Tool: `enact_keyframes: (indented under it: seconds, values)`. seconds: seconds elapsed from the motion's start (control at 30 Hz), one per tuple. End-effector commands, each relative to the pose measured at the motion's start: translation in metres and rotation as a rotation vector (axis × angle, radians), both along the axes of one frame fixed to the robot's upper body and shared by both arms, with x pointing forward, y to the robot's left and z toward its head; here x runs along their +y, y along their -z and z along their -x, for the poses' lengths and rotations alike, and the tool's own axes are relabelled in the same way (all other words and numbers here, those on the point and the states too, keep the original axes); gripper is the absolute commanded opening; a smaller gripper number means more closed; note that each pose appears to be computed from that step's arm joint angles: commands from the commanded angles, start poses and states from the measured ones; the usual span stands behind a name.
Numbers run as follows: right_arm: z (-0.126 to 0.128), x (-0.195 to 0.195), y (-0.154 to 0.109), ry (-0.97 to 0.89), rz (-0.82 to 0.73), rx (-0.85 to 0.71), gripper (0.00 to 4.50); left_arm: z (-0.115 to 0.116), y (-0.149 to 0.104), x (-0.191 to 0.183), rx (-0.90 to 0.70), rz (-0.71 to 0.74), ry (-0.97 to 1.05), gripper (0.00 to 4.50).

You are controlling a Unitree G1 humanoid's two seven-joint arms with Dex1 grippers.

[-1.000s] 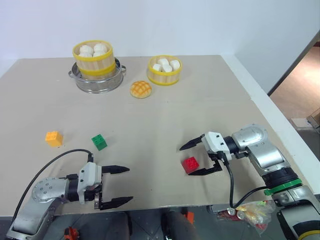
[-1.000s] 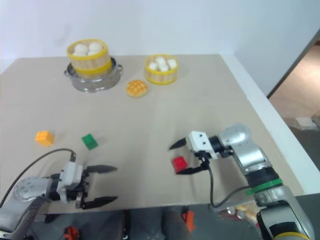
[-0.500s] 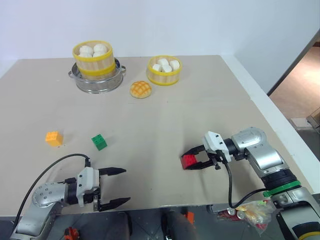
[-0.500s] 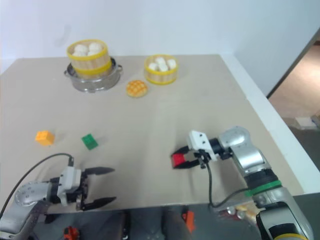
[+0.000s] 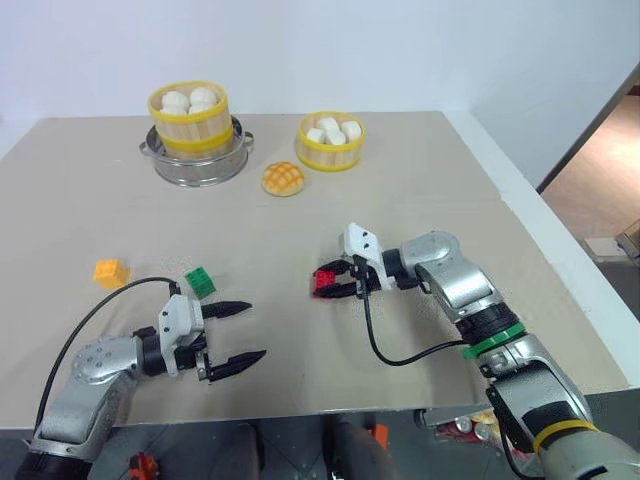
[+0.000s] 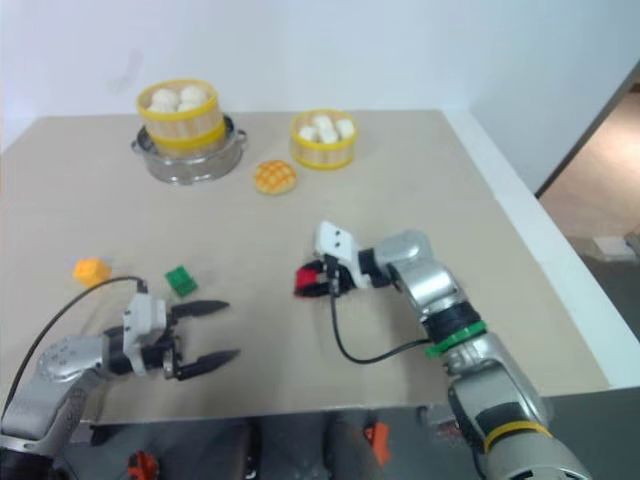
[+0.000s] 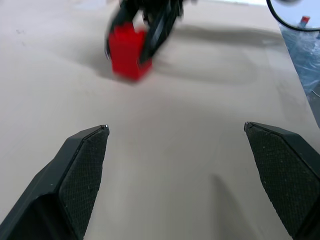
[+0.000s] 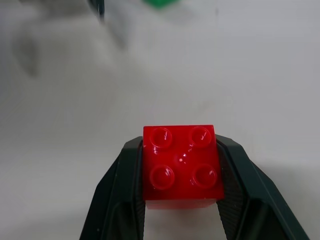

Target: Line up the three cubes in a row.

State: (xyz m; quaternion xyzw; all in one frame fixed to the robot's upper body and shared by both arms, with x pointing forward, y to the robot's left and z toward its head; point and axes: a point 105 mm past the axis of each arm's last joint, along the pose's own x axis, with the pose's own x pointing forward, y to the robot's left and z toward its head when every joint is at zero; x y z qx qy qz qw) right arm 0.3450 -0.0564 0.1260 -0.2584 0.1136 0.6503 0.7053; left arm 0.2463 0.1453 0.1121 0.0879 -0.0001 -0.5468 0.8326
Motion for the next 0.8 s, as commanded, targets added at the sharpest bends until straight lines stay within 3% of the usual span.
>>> enact_keyframes:
  seconds: [0.03,0.6,0.63,0.67,0.8]
  values:
    - [-0.002,0.002,-0.003,-0.025,0.020,-0.026,1.26,0.001,-0.017,-0.005,-0.034,-0.002,-0.001,4.50]
    - [-0.008,0.002,0.003,0.016,0.023,0.030,1.26,-0.005,-0.038,-0.020,0.009,-0.004,-0.020,4.50]
    - [-0.008,0.003,0.003,0.016,0.020,0.034,2.38,-0.005,-0.039,-0.020,0.006,-0.010,-0.017,4.50]
    - [-0.008,0.003,0.003,0.018,0.018,0.037,2.44,-0.005,-0.040,-0.020,0.005,-0.013,-0.015,4.50]
    - [-0.007,0.003,0.001,0.014,0.008,0.040,3.84,-0.006,-0.043,-0.022,0.002,-0.014,-0.015,4.50]
